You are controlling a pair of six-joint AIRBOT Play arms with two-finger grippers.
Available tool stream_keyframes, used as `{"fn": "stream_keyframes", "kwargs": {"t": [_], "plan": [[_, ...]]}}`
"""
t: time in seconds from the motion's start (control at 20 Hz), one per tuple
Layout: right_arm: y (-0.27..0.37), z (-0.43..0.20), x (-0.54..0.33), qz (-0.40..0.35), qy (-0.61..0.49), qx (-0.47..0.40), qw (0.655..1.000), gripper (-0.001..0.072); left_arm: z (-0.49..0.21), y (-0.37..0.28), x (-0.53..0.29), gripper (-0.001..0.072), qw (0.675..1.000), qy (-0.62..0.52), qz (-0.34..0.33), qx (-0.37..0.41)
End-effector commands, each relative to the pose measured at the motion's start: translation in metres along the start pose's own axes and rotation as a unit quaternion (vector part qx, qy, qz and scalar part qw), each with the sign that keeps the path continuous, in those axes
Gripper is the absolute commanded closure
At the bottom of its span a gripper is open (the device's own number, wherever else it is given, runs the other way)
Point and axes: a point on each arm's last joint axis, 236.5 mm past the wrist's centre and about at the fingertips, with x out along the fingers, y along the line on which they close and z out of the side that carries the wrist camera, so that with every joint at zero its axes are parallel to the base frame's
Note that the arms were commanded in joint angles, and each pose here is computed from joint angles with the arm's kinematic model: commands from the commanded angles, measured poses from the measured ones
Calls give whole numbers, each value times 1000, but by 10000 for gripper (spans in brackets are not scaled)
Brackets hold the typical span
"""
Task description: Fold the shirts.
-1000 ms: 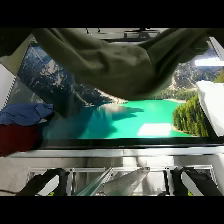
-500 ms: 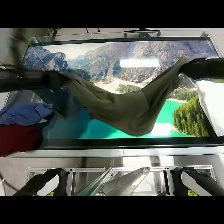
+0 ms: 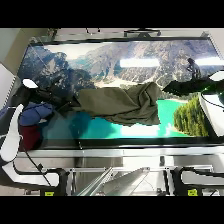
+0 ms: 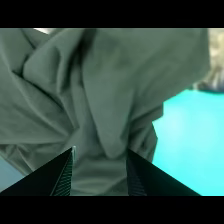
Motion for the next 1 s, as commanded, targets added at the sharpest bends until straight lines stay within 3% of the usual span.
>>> {"fn": "stream_keyframes", "kwargs": {"t": [0.0,0.25,0.4,0.65,0.7,0.8,0.85,0.9,0.95], "plan": [[-24,-42,-10,12,53,56,997,348,-23,15,16,-4,998,52,-26,-18],[-58,-110,18,-10,97,122,988,341,-35,-7,75,13,998,46,-51,-1],[-63,-130,33,-13,107,140,984,338,-22,-20,106,14,999,27,-33,26],[-52,-151,62,-15,138,119,983,324,4,-35,130,16,998,10,-14,59],[-45,-155,70,-10,148,115,982,325,5,-38,131,46,998,15,-17,64],[-30,-162,85,4,165,101,981,325,5,-44,127,353,997,21,-22,71],[-22,-164,90,11,169,91,981,328,5,-47,125,402,997,25,-26,75],[-11,-164,94,24,169,83,982,377,4,-51,121,478,996,30,-30,79],[-2,-161,96,37,165,78,983,513,3,-55,118,612,995,37,-34,83]]}}
